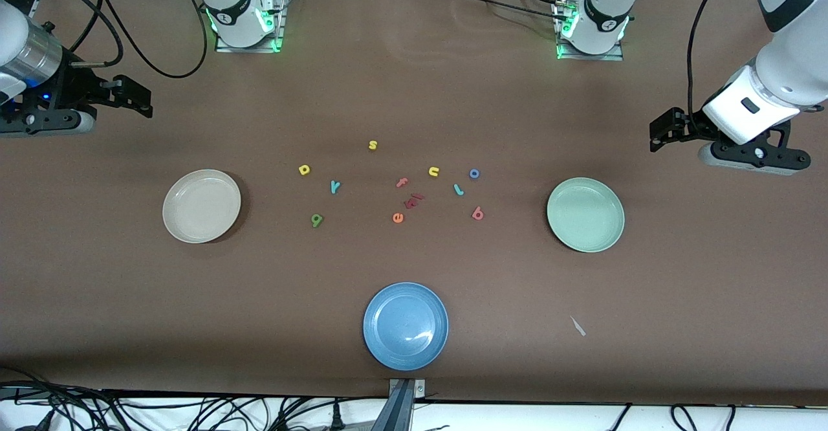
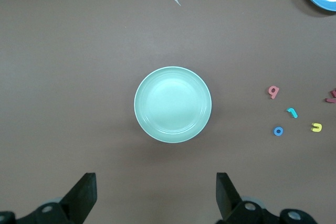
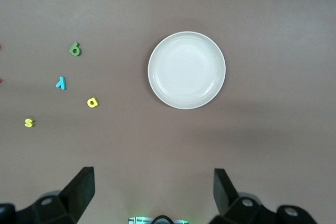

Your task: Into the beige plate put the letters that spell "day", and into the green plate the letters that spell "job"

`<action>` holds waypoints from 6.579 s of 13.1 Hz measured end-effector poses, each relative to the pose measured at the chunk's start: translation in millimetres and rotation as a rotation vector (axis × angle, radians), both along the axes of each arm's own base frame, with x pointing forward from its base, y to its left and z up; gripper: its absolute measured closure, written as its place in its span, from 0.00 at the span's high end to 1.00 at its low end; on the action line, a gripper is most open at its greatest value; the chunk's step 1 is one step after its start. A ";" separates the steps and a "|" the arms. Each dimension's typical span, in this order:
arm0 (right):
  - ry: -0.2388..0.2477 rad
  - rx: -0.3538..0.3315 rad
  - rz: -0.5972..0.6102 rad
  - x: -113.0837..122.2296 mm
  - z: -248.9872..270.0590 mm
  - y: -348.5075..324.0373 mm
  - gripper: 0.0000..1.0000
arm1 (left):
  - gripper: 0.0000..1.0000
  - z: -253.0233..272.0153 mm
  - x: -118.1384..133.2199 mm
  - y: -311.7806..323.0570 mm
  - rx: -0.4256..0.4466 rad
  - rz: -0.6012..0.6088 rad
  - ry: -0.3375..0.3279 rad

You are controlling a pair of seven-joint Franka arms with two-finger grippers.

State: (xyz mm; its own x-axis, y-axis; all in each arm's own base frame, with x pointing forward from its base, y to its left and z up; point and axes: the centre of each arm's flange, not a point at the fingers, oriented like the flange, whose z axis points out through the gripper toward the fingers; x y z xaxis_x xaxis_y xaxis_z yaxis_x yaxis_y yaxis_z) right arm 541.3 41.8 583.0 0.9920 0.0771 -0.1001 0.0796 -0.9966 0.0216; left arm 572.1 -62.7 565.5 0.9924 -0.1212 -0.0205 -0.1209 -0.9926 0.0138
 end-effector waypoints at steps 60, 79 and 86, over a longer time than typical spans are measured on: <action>0.012 0.000 -0.013 -0.5 -1.5 -7.1 1.00 | 1.00 1.1 0.9 7.0 0.000 0.013 -0.002; 0.036 0.007 -0.013 0.5 -8.1 -5.6 1.00 | 1.00 2.4 1.1 4.6 0.000 0.009 -0.005; 0.073 0.012 0.015 -4.1 -12.0 9.9 1.00 | 1.00 -52.7 35.0 -46.0 0.002 -0.073 0.068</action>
State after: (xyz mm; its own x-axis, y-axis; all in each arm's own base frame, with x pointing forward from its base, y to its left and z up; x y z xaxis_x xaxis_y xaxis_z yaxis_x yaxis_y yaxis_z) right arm 537.3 51.8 570.9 0.9808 0.0935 -0.1712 0.0955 -0.9954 0.0035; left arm 607.1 -108.7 512.8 0.9772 -0.1930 -0.0882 -0.1917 -0.9812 0.0224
